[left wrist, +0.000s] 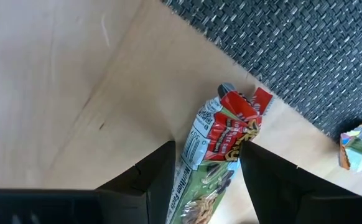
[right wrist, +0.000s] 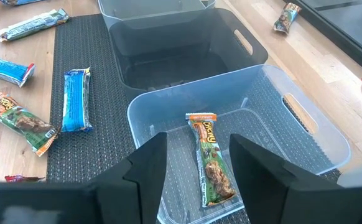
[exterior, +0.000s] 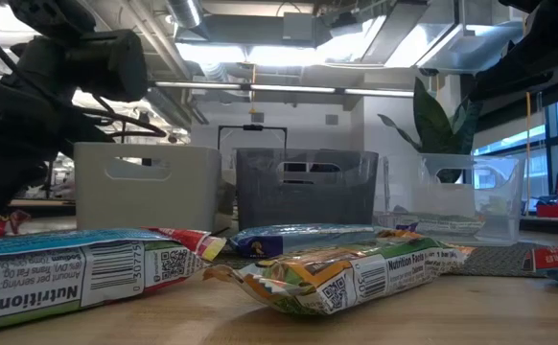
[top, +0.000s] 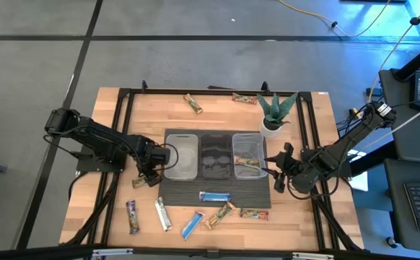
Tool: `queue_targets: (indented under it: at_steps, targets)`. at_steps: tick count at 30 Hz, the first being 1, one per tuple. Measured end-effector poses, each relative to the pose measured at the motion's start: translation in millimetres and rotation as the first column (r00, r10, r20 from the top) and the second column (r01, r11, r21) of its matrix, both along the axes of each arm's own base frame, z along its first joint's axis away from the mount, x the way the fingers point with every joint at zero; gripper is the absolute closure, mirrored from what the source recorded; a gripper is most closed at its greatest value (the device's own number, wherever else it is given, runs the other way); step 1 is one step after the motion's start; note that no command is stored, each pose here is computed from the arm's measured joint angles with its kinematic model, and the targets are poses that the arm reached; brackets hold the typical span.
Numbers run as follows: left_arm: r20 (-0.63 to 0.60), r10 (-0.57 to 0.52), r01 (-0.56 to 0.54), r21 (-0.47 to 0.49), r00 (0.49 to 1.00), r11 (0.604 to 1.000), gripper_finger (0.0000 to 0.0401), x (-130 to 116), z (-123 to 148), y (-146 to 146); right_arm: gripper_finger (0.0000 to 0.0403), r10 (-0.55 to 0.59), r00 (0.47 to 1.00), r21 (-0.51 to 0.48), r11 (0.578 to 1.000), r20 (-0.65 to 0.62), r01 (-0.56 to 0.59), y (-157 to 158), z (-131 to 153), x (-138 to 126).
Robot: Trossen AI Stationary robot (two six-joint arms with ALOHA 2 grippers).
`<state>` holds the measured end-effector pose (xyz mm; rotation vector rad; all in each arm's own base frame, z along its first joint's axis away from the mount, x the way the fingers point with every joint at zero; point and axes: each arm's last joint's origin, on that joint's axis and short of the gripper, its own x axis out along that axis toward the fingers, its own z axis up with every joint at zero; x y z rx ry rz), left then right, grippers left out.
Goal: Pick and place Granola Bars by type
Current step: Put the red granola bar into the gray bin
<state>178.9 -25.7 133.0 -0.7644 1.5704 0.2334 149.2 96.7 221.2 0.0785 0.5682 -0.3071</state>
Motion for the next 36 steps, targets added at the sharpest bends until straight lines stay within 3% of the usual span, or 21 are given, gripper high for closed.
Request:
queue_targets:
  at_steps: [13, 24, 36]
  targets:
    - [-0.007, -0.067, 0.067, 0.003, 0.998, 0.998, 0.023, -2.7, -0.2, -8.6, 0.0225, 0.0, 1.0, 0.001, 1.0, 0.0, 0.0, 0.0, 0.0, 0.0]
    - [-0.015, -0.086, 0.086, 0.002, 0.996, 0.996, 0.0277, -4.3, -0.1, -14.8, 0.0225, 0.0, 1.0, 0.0, 1.0, 0.0, 0.0, 0.0, 0.0, 0.0]
    - [-0.032, -0.086, 0.086, 0.015, 0.996, 0.996, 0.0291, -4.5, 3.0, -14.4, 0.0225, 0.0, 1.0, 0.0, 1.0, 0.0, 0.0, 0.0, 0.0, 0.0]
